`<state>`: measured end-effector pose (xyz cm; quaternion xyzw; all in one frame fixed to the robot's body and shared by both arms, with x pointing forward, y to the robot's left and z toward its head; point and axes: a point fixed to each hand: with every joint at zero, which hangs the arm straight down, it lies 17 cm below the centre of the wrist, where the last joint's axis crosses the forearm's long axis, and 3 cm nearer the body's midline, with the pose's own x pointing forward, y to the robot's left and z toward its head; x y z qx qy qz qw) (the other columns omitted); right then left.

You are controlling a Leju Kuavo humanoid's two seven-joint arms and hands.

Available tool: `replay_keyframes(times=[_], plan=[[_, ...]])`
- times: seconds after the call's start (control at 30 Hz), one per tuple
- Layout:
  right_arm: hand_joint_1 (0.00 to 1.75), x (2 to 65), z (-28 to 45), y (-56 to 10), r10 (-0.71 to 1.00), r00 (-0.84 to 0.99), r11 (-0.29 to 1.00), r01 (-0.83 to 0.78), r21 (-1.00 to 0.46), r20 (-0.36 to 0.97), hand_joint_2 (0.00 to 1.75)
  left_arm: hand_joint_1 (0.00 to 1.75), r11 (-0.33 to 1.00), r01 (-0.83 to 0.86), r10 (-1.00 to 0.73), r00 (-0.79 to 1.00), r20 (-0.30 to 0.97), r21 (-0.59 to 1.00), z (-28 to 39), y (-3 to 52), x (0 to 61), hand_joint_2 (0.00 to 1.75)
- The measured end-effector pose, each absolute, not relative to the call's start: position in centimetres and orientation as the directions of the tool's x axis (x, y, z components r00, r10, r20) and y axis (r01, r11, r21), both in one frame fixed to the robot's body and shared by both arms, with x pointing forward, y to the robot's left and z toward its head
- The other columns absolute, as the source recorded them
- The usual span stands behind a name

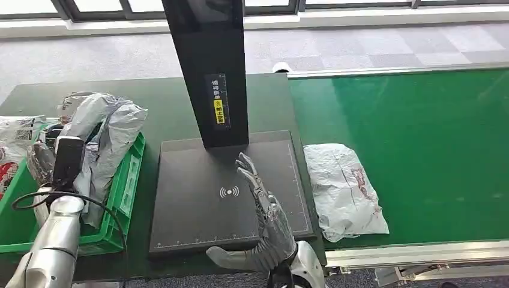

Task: Moved the parcel from conveyor to table for the left to box.

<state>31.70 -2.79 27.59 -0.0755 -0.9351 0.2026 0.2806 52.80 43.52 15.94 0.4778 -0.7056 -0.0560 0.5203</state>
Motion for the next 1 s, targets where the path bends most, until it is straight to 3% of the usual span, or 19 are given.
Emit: replay_keyframes(times=[0.23,1.0], plan=[[0.00,32.8,26.6,-3.4,0.279,-0.812,0.902,0.038,-0.430,0.513,1.75,0.00,0.587,-0.725,-0.633,-0.132,0.763,0.361,17.8,44.1,49.3,0.00],[0.00,32.9,24.3,-4.0,0.322,-0.782,0.884,0.047,-0.464,0.534,1.75,0.00,0.638,-0.728,-0.558,-0.212,0.803,0.251,17.9,41.4,44.9,0.00]])
